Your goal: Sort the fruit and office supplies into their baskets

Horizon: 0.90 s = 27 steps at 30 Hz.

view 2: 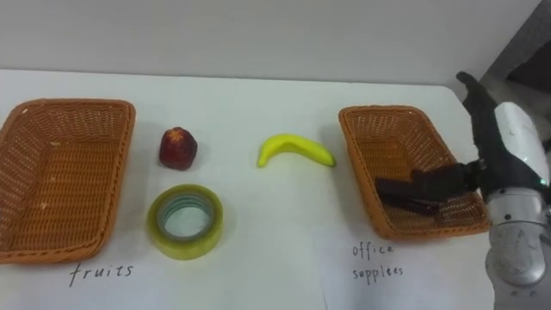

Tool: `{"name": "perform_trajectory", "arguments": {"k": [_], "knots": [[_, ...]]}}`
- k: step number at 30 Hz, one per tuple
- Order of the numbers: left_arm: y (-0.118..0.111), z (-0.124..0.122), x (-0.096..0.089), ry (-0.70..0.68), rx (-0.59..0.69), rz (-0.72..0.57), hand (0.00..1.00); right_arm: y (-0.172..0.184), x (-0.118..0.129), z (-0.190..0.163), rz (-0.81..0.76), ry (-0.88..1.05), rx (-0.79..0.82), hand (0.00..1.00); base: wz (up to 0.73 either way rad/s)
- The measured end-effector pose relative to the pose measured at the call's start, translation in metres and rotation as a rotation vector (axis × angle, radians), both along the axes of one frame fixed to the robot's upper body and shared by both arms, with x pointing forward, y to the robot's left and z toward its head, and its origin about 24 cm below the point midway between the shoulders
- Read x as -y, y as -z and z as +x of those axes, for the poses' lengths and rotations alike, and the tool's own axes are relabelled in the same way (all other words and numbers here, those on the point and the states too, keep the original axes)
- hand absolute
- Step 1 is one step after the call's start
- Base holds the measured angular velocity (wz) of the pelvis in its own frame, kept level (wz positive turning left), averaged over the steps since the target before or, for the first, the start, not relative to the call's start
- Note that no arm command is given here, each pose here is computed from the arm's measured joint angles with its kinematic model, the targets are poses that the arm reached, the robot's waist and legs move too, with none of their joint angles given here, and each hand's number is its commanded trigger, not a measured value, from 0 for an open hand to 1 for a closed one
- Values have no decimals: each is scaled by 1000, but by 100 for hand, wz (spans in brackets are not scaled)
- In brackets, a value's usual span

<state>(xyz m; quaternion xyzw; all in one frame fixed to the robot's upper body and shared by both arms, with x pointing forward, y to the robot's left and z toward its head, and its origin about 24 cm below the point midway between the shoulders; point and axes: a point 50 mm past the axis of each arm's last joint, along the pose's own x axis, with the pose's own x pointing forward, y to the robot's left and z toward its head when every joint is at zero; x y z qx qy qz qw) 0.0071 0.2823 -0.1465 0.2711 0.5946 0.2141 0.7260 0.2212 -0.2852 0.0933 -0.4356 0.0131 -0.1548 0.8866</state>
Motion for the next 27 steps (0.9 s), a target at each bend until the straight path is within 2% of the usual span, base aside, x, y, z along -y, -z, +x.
{"name": "perform_trajectory", "arguments": {"k": [10, 15, 27], "knots": [[0, -5, 0, -1, -8, -3, 0, -23, -7, -1, -16, 0, 174, 0, 0], [0, -5, 0, 0, -7, -3, 0, -25, -9, -1, -15, -12, 189, 0, 0], [2, -1, 4, 23, 0, -14, 0, -34, -21, 4, 98, -85, 252, 0, 0]]}}
